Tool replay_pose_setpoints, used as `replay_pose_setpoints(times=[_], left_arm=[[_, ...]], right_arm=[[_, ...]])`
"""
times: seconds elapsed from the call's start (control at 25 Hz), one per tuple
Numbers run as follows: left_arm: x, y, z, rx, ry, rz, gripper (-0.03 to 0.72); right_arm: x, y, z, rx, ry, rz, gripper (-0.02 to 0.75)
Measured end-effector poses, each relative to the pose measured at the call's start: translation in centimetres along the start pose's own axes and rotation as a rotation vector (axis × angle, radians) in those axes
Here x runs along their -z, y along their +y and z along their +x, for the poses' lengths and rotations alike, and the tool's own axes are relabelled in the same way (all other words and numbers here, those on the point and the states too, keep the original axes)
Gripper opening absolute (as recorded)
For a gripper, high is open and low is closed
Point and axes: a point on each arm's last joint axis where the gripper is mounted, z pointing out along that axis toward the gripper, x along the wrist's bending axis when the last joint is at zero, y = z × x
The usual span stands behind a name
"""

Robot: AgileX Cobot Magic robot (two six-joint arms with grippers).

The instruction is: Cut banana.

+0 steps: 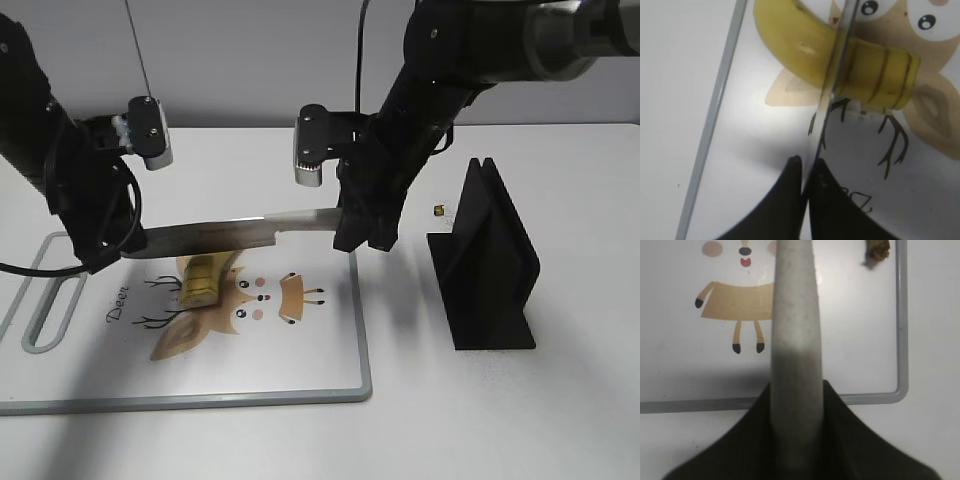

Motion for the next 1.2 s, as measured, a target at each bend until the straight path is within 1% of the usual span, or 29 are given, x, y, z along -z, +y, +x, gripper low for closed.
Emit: replay_pose_setpoints(times=[0.24, 0.36, 0.48, 0.6, 0.92, 1.2], left_arm=[[-1.4, -0.3, 0.1, 0.021, -0.035, 0.009, 0.004], [-3.4, -0.7, 0.3, 0.038, -0.057, 0.027, 0.006], [-3.7, -0.7, 0.5, 0.040, -0.057, 0.027, 0.007], [-3.9, -0.7, 0.5, 0.038, -0.067, 0.031, 0.007], [-3.5, -0.6, 0.6, 0.034, -0.054, 0.024, 0.007], [-2.6, -0.6, 0.3, 0.017, -0.038, 0.028, 0.007]], right_arm=[[-0.9, -0.3, -0.1, -0.005, 0.011, 0.009, 0.162], [-2.7, -1.0, -0.2, -0.016, 0.026, 0.028, 0.162], [-4.2, -1.8, -0.3, -0.028, 0.046, 0.048, 0.164], [-4.9, -2.1, -0.4, -0.034, 0.060, 0.056, 0.164], [-4.8, -2.0, -0.3, -0.040, 0.077, 0.054, 0.164], [-3.7, -1.5, -0.1, -0.046, 0.062, 0.039, 0.164]])
